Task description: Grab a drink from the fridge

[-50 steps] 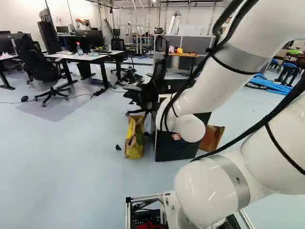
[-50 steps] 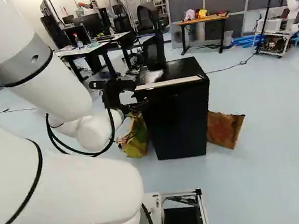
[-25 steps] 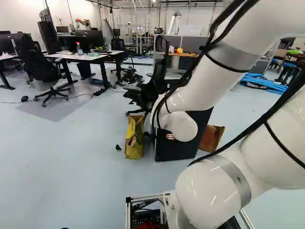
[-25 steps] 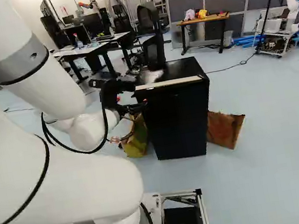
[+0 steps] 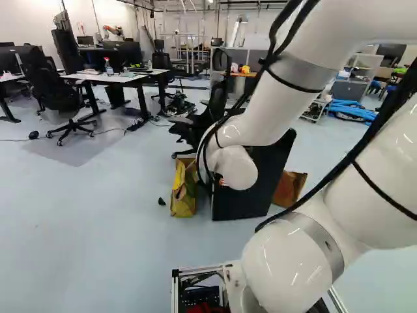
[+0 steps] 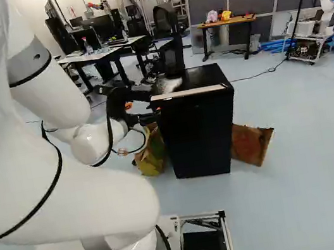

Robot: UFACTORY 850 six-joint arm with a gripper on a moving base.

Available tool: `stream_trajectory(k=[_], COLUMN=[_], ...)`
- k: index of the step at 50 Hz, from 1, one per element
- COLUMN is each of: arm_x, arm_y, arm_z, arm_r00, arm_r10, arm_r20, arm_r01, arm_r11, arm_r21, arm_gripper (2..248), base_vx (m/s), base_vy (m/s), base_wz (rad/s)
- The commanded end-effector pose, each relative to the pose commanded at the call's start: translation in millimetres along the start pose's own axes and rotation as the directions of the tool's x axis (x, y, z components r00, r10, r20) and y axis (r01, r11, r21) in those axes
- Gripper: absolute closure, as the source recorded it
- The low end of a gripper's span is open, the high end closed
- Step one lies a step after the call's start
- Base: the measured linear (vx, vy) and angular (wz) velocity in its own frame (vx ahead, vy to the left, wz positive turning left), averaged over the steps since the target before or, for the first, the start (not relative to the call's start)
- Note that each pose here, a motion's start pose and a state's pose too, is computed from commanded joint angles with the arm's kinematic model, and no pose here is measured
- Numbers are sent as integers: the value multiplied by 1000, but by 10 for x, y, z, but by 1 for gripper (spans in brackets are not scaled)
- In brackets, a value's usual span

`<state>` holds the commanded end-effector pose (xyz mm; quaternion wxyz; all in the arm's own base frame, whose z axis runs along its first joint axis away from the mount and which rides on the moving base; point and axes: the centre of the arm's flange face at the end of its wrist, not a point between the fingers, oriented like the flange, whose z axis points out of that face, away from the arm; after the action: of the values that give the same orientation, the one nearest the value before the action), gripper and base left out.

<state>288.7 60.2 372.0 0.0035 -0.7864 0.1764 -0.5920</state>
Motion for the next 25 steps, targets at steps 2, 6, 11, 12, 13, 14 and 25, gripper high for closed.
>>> stream_trajectory(k=[2,6,11,12,13,14,25], arm_x=[-8,-29,-62,-70,-76,-83,-167], arm_y=[-21,-64,-118,-130,-139,-150,-267], arm_z=[13,41,78,86,93,100,181], arm_r00=[1000,1000,1000,1000,1000,1000,1000], arm_r10=[1,0,-1,-2,-2,-2,-9], arm_r20=[-2,-5,-8,-9,-10,-10,-19], arm_r01=[-1,0,1,1,2,2,8], arm_r11=[1000,1000,1000,1000,1000,1000,999], arm_r21=[-3,-11,-21,-24,-26,-28,-53], arm_gripper=[3,3,3,3,3,3,3], base_vx=[0,0,0,0,0,0,0], base_vy=[0,0,0,0,0,0,0], base_wz=[0,0,0,0,0,0,0])
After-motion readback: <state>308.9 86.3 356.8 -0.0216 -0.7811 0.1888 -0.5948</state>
